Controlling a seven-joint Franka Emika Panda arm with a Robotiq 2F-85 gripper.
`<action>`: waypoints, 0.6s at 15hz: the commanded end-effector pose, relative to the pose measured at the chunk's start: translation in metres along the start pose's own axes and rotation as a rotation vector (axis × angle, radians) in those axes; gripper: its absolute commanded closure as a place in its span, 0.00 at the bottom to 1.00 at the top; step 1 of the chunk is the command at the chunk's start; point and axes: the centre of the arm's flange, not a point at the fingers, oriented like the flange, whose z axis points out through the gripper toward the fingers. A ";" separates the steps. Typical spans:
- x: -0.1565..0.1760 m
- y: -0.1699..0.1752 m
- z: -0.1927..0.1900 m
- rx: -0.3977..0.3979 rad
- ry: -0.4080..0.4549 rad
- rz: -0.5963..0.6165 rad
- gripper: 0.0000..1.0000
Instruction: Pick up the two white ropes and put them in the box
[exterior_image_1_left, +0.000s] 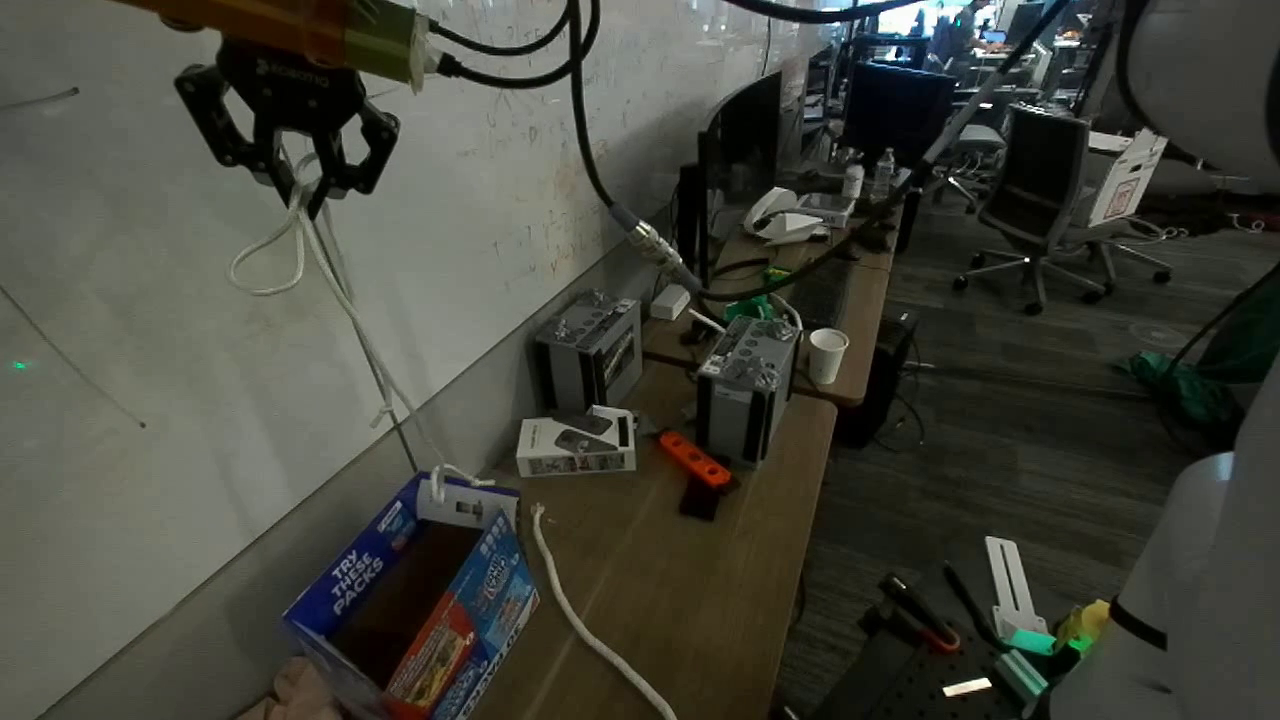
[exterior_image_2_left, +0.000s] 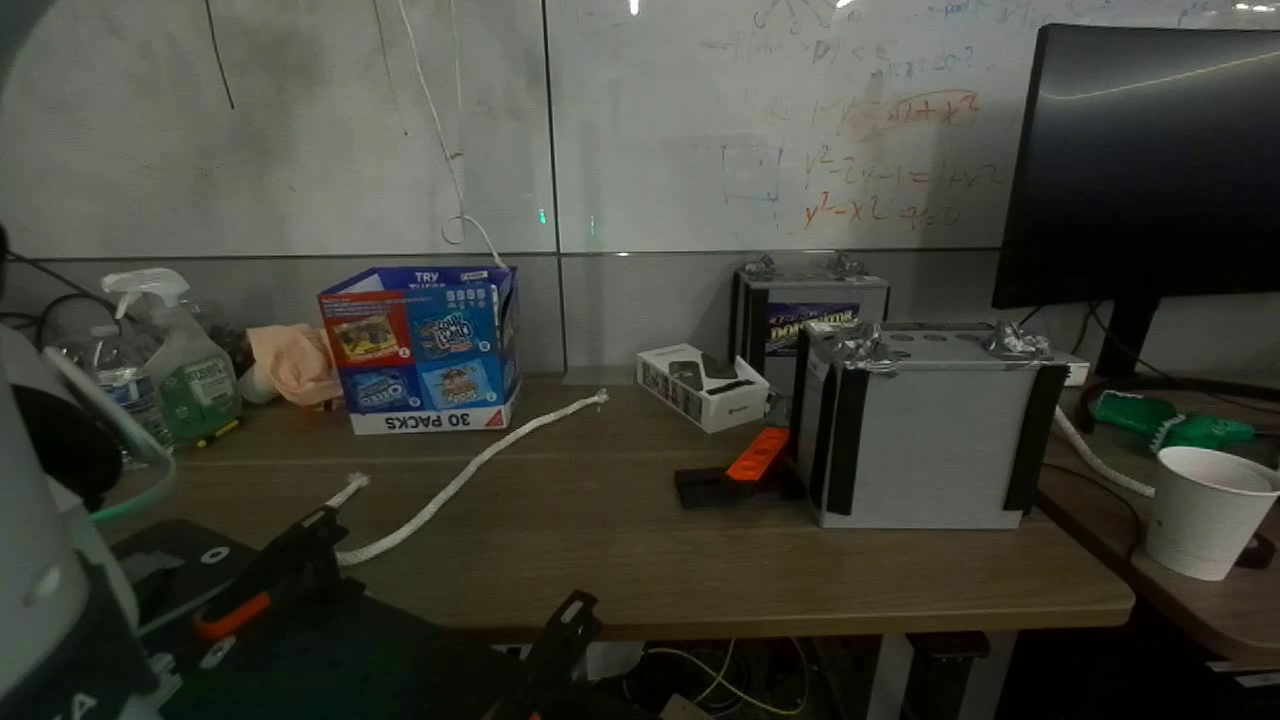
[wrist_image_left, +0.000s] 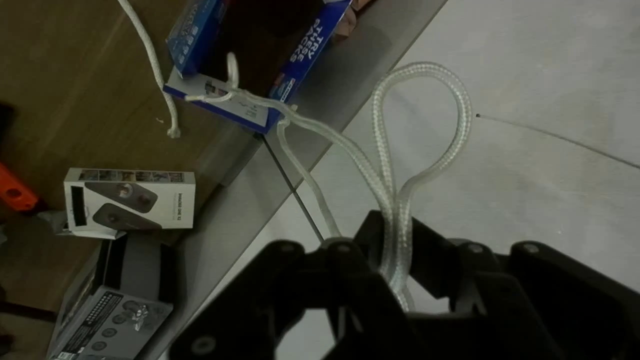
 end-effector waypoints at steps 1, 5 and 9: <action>0.022 -0.025 0.001 0.010 0.042 0.025 0.97; 0.027 -0.030 0.012 0.009 0.045 0.034 0.97; 0.023 -0.025 0.032 0.007 0.003 0.030 0.97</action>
